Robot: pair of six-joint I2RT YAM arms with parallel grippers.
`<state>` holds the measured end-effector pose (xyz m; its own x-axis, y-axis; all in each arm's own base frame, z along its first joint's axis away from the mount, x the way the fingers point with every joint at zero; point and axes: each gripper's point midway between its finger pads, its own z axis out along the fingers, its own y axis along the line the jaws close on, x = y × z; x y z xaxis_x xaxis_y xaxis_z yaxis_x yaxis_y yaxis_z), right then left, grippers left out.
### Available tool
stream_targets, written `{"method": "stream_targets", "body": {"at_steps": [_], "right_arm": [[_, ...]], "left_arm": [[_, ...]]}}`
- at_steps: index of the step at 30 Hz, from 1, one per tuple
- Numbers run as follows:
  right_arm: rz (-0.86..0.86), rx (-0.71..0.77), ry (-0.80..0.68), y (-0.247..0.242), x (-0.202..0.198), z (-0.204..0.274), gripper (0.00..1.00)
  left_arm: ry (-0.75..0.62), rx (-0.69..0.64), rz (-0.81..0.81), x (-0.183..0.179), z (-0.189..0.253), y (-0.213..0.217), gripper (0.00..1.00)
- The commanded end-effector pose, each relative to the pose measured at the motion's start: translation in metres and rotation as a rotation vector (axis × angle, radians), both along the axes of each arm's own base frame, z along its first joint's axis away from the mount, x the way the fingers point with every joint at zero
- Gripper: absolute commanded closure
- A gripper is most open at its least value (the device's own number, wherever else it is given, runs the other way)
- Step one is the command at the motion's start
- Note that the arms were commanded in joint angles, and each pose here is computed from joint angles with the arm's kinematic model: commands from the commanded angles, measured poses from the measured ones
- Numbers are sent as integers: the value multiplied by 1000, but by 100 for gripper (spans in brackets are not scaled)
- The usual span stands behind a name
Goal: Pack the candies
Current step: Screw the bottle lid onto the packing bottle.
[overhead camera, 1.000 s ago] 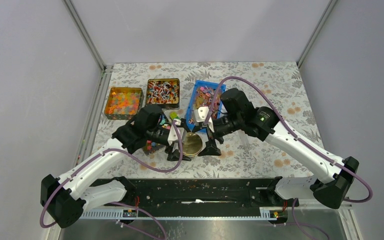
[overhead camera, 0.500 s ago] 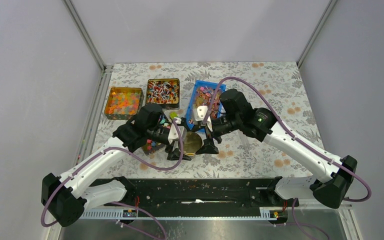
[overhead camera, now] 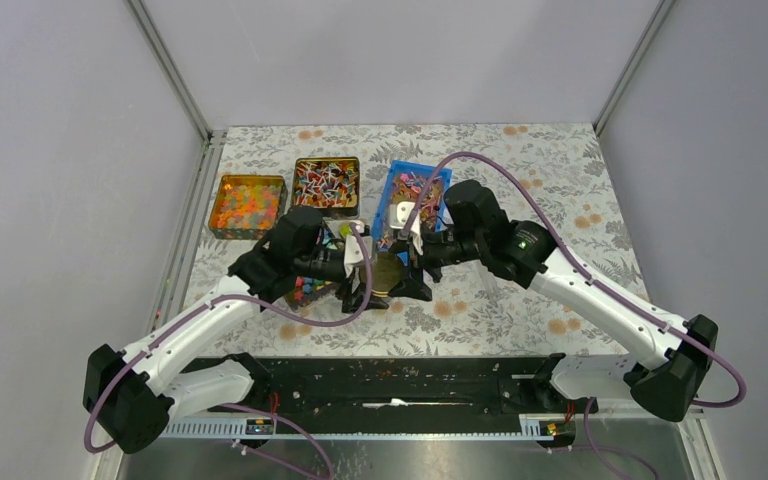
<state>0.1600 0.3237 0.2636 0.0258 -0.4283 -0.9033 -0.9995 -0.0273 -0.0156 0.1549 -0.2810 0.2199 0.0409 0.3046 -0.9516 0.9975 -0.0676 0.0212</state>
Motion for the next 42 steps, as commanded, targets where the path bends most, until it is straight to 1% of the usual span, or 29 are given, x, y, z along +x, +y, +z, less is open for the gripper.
{"method": "stream_targets", "body": {"at_steps": [1, 5, 10, 15, 16, 18, 22, 25, 31, 34, 36, 42], "right_arm": [[-47, 14, -16, 19, 7, -5, 26], [-112, 17, -4, 28, 14, -4, 27], [-231, 23, 7, 36, 27, 1, 28], [-296, 46, 52, 44, 31, 6, 26], [-297, 47, 57, 44, 31, 6, 25], [-297, 46, 50, 43, 31, 6, 19], [-308, 36, -11, 32, 33, 4, 7], [-290, 29, -50, 24, 30, 3, 1], [-199, -21, -120, 7, 16, -2, 0], [-160, -23, -129, -1, 10, 1, 0], [-135, -7, -119, -5, 7, 5, 0], [-58, 85, -82, -15, 1, 28, 0]], "left_arm": [[-138, -234, 135, 35, 74, -20, 48], [-136, -238, 230, 51, 78, -18, 50], [-162, -239, 345, 71, 80, -13, 50], [-176, -233, 367, 79, 82, -14, 50], [-178, -231, 361, 78, 81, -14, 50], [-180, -219, 355, 77, 78, -14, 50], [-191, -180, 320, 70, 68, -11, 50], [-199, -143, 291, 64, 58, -7, 49], [-206, -69, 216, 45, 37, 2, 49], [-204, -47, 191, 39, 30, 5, 48], [-197, -40, 168, 34, 26, 6, 48], [-188, -50, 22, 8, 24, 5, 48]]}}
